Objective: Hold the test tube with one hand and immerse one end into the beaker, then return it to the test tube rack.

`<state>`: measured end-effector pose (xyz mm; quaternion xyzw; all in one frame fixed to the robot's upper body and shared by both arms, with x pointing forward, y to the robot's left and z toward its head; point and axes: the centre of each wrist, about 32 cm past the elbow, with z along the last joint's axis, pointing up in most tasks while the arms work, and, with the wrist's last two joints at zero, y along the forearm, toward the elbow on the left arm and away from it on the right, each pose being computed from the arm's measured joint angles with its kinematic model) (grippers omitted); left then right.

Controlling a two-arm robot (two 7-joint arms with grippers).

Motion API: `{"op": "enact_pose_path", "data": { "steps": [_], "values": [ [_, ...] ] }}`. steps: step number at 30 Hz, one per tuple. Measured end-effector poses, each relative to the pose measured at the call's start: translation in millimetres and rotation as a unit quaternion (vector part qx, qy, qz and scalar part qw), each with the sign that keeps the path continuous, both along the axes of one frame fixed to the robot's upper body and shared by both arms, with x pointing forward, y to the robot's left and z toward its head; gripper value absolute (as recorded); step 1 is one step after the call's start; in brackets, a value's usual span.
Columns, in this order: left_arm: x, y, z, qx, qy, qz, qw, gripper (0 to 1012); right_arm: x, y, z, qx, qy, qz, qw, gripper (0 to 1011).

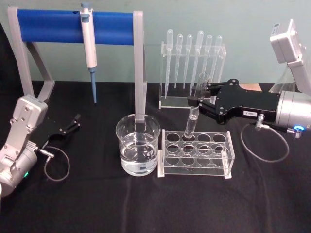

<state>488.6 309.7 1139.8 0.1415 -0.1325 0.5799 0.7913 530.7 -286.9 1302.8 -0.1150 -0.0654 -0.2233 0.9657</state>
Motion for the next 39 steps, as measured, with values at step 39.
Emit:
{"op": "enact_pose_path", "data": {
  "steps": [39],
  "values": [
    [0.0,0.0,0.0,0.000,0.000,0.000,1.0000,1000,0.0,0.0,0.0,0.000,0.000,0.000,1.0000,224]
  ]
}}
